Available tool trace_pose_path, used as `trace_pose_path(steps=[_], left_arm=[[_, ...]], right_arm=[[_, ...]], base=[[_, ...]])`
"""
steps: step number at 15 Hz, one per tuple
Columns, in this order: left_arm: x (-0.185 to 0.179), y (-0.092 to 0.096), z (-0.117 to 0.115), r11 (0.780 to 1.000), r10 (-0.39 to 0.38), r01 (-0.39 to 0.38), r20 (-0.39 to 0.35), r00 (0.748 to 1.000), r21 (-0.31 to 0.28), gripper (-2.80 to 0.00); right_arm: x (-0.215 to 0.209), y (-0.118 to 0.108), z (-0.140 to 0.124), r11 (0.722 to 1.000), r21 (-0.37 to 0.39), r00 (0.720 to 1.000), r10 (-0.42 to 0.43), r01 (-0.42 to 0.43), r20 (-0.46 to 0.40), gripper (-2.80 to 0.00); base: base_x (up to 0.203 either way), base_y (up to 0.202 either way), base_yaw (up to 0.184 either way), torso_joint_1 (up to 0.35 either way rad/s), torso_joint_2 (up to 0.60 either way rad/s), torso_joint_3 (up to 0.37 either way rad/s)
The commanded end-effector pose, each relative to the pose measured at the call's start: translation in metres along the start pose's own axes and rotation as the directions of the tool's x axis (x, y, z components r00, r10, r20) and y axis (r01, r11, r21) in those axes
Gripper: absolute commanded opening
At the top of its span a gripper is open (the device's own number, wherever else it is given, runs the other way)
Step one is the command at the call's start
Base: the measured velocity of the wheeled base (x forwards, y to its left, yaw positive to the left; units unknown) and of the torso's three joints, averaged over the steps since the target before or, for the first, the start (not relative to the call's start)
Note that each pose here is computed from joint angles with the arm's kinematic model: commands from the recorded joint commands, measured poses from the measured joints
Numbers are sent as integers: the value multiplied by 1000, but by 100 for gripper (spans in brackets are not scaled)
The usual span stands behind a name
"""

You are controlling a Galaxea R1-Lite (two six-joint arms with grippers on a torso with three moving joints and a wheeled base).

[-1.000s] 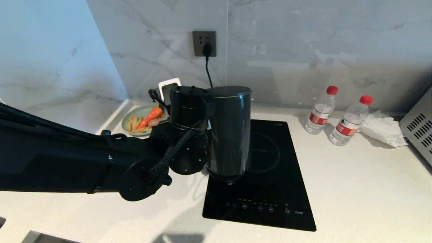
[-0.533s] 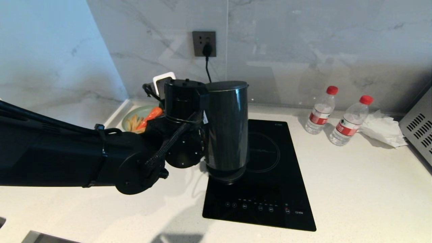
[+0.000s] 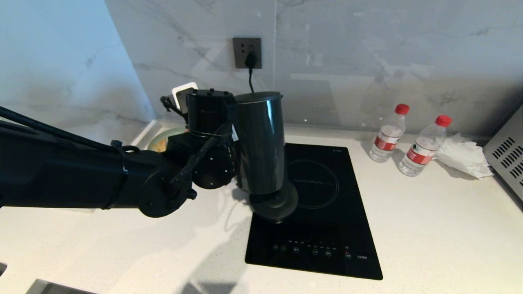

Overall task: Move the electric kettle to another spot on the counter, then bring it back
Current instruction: Place it by the sink

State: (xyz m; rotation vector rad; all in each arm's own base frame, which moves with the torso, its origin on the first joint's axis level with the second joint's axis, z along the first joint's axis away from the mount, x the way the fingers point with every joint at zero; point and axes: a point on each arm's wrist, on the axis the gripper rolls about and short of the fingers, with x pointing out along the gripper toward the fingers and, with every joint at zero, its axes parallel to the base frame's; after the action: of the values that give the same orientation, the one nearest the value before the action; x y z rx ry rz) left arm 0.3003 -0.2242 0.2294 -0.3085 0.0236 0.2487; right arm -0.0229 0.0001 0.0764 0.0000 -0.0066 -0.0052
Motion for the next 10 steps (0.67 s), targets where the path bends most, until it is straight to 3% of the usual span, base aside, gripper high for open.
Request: trace_pose_path(steps=[1,10], left_arm=[[8,4,-1,1000,27,-27,5,1000,1,-280],[32,17,-4,997,70,-70,5,998,8,-280]], right_arm=[[0,0,0,1000,0,1000,1,-1,1,-280],[0,0,0,1000,0,1000,2,-2,1,-280]], base=[[0,0,0,0,0,0],[0,0,0,0,0,0]])
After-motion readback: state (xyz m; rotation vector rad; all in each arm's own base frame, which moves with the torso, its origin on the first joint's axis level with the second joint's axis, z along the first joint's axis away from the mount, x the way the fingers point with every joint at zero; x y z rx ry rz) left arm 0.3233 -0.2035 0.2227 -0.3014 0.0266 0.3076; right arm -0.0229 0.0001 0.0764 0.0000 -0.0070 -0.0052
